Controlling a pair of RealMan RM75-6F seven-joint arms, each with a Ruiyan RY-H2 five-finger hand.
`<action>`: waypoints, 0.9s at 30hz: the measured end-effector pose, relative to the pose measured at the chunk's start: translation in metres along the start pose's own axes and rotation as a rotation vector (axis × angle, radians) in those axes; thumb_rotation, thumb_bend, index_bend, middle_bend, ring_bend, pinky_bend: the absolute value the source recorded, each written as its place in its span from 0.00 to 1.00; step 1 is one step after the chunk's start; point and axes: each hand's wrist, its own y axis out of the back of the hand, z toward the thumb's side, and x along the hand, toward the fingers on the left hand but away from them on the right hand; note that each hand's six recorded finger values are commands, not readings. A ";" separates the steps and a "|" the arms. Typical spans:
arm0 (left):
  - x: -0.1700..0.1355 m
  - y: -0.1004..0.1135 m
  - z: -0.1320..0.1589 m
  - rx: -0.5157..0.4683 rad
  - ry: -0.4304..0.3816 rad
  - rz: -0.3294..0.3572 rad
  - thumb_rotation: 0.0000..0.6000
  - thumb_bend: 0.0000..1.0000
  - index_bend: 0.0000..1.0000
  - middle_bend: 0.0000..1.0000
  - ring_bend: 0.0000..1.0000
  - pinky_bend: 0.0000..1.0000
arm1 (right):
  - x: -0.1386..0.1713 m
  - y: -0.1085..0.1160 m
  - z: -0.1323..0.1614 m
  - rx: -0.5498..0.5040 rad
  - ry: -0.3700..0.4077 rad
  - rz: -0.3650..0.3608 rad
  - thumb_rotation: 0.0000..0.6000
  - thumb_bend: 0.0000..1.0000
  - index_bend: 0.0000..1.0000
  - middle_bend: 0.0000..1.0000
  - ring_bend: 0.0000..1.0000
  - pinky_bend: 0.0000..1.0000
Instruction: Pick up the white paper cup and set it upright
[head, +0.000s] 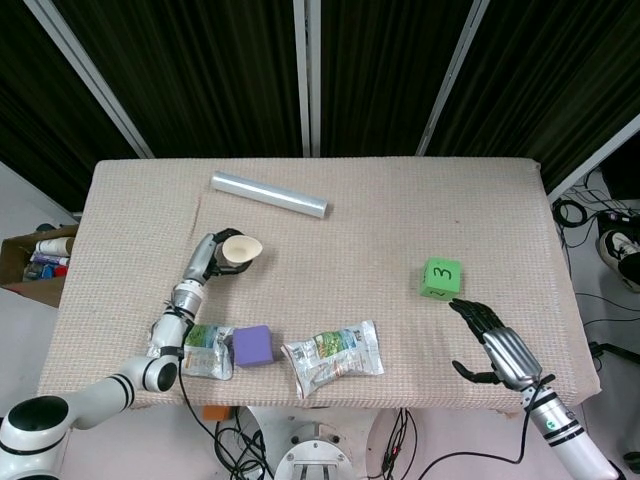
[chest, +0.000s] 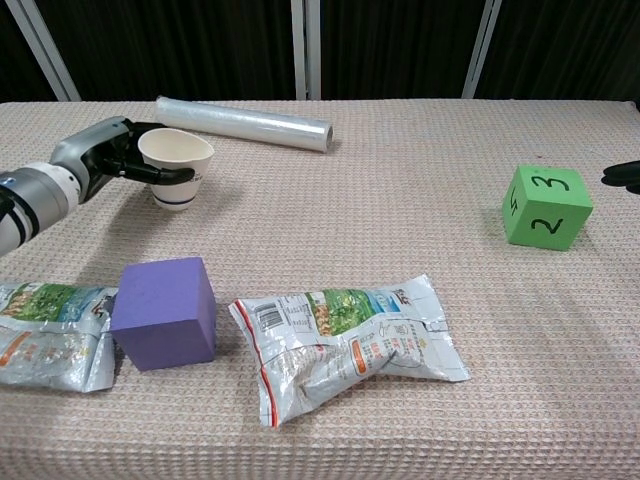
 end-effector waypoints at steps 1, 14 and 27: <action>0.000 0.001 -0.002 0.007 0.002 0.005 1.00 0.25 0.39 0.30 0.17 0.18 | 0.000 0.000 0.000 0.001 0.000 0.000 1.00 0.26 0.02 0.06 0.00 0.00; -0.011 0.036 -0.001 0.271 -0.054 0.052 1.00 0.22 0.17 0.14 0.09 0.15 | 0.002 0.003 0.001 0.005 0.006 -0.010 1.00 0.26 0.02 0.06 0.00 0.00; -0.087 0.126 0.016 0.811 -0.061 0.187 1.00 0.16 0.19 0.14 0.09 0.15 | 0.015 0.057 -0.022 0.097 -0.105 -0.169 1.00 0.25 0.02 0.07 0.00 0.00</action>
